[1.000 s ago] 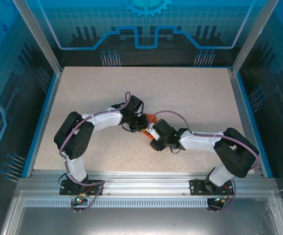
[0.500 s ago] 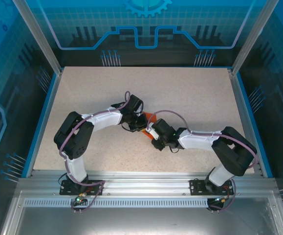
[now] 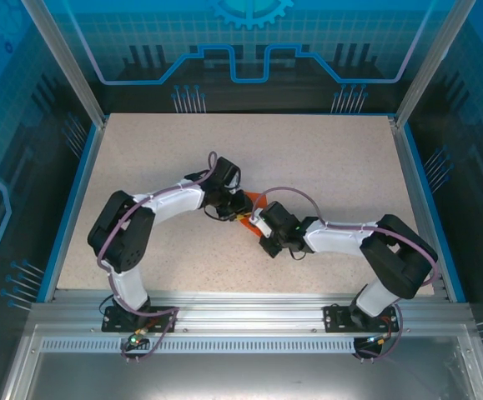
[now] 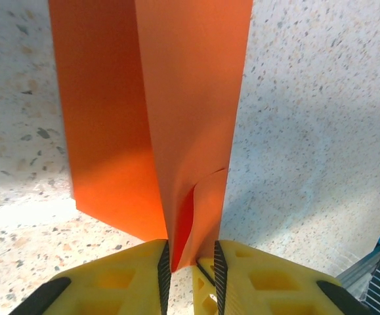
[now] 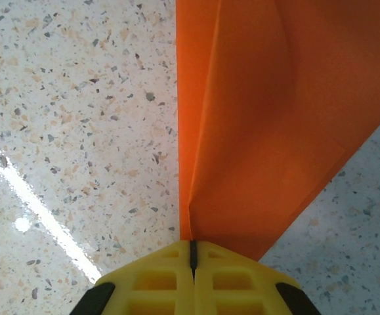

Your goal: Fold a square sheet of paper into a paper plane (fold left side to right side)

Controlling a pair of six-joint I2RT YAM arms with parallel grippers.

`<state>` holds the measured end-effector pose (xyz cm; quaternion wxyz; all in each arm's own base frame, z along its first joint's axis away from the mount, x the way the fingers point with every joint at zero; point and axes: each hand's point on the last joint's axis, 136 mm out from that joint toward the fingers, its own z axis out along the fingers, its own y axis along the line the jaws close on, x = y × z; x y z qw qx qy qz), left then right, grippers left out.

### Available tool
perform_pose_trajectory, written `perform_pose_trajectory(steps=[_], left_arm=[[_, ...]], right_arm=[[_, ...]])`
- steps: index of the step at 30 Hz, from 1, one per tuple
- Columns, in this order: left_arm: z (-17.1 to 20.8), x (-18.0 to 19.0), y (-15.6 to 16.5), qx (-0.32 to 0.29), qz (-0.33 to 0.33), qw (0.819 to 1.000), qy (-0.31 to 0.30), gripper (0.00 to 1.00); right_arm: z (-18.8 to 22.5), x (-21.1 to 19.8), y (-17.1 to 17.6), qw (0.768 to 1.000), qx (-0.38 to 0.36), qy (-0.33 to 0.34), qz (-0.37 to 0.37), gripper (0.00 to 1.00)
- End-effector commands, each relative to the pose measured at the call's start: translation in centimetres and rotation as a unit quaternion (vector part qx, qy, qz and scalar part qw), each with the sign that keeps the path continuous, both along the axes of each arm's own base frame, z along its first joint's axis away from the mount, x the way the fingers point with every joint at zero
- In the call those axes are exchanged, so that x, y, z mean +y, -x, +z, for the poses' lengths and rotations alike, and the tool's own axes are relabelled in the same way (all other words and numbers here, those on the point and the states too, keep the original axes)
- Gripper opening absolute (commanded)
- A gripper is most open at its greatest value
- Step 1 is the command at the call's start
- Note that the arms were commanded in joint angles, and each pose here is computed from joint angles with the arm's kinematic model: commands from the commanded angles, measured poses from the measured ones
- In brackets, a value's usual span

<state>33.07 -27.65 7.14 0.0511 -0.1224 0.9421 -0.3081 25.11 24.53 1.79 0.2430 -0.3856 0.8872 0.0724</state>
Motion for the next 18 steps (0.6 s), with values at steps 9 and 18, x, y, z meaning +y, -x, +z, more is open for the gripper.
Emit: perform_pose_trajectory(steps=[9,18], left_arm=[[1.4,0.5,-0.2,-0.010,-0.009,1.000,0.009,0.37],[-0.4,0.0,-0.3,0.010,-0.016,1.000,0.009,0.47]], right_arm=[[0.7,-0.3,-0.5,1.000,0.002,-0.023,-0.016,0.02],[0.8,-0.5,-0.6,0.999,0.003,-0.027,-0.019,0.02]])
